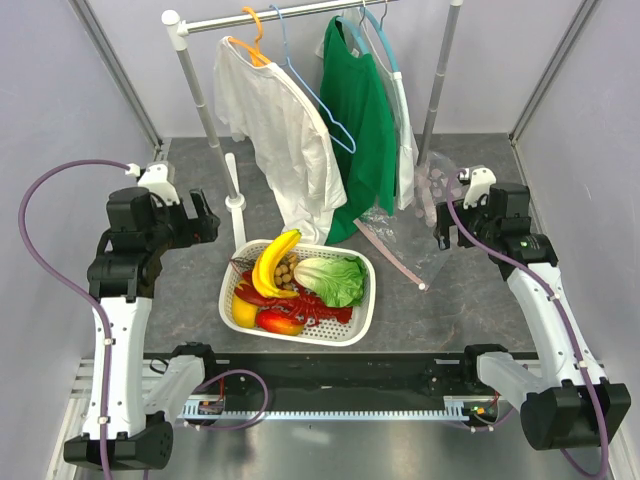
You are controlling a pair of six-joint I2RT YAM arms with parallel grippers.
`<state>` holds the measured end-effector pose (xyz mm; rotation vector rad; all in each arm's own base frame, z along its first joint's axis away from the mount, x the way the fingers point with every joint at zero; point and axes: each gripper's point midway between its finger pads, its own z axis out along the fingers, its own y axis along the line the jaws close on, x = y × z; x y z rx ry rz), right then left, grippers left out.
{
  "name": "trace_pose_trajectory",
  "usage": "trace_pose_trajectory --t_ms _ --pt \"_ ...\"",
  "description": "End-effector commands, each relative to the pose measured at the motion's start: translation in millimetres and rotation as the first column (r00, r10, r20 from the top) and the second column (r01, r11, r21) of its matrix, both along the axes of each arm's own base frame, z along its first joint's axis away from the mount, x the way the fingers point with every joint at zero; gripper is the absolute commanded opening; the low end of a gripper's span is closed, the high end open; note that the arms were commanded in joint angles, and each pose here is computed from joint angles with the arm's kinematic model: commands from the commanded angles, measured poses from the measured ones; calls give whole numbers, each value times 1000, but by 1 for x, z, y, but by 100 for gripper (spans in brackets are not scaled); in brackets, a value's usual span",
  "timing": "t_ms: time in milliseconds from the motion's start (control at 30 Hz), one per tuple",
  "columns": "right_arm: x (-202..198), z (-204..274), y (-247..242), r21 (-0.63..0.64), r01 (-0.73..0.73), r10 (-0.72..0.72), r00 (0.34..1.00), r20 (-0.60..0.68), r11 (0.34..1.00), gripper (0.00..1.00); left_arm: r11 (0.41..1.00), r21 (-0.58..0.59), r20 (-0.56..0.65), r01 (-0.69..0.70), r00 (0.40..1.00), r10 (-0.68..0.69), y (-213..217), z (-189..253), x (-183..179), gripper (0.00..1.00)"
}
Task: Place the food in the zip-top bag and seal the zipper
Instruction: Pick up the zipper food storage bag at the center of the board.
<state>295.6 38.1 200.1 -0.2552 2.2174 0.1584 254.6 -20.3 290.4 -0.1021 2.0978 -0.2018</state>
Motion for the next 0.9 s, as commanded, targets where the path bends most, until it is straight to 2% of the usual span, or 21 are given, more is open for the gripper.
trace_pose_trajectory --t_ms 0,133,267,467,633,733,867 --pt "7 12 3 -45 -80 82 995 49 996 98 995 -11 63 -103 993 104 14 22 11 100" --pt "4 -4 4 -98 -163 163 987 -5 982 98 992 -4 61 -122 991 122 17 23 13 100" --pt "2 -27 10 -180 -233 222 972 -80 956 98 994 -67 71 -91 993 96 6 26 14 100" --pt "-4 -52 41 -258 -371 352 929 -118 892 98 990 -139 191 -19 981 45 -10 43 14 100" --pt "-10 -74 71 -304 -483 460 875 -150 821 98 988 -157 188 7 982 23 -16 35 16 100" --pt "-3 -87 81 -379 -483 463 874 -148 790 98 987 -160 167 -2 986 29 -15 29 20 100" --pt "11 -95 91 -416 -453 454 885 -103 788 98 985 -171 143 -8 989 33 -15 23 23 100"
